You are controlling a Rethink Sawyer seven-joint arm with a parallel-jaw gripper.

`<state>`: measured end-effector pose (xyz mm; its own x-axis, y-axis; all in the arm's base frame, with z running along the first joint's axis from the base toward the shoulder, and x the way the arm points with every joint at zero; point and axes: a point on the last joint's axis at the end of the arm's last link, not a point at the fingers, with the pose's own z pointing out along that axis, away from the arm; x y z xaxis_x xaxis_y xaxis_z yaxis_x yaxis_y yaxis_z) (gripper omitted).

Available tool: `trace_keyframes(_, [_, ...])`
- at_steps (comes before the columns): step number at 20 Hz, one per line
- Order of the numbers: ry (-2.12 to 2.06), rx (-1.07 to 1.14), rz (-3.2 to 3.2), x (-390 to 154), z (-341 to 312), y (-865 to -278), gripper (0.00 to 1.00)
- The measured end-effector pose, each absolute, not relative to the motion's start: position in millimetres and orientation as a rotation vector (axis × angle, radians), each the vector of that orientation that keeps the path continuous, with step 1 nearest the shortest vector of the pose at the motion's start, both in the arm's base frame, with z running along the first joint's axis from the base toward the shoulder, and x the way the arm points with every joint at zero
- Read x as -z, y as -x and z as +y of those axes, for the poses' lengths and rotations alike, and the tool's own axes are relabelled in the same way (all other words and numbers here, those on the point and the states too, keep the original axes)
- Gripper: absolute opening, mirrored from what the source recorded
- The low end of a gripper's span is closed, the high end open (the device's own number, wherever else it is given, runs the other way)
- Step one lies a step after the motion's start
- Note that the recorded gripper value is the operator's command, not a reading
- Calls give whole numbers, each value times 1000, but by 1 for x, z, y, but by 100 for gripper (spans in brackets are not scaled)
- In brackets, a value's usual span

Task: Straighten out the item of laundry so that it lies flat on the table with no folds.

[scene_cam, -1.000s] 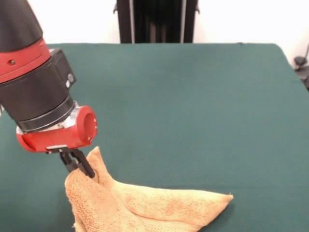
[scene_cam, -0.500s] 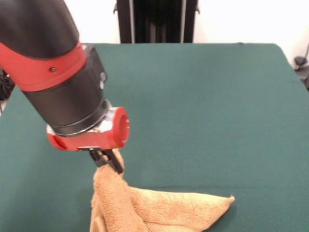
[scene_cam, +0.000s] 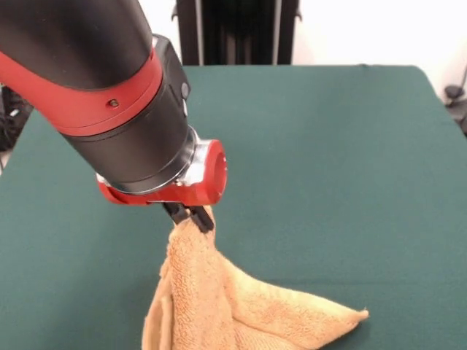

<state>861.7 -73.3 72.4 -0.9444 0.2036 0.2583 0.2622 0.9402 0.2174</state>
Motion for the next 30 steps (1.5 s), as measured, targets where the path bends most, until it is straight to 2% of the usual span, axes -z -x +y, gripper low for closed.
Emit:
trace_keyframes(9, [454,297,-2764,-75,-104,-868,0])
trace_keyframes(18, [631,325,-2602,-47,-138,-872,0])
trace_keyframes(30, [850,500,-2562,-67,-110,-907,0])
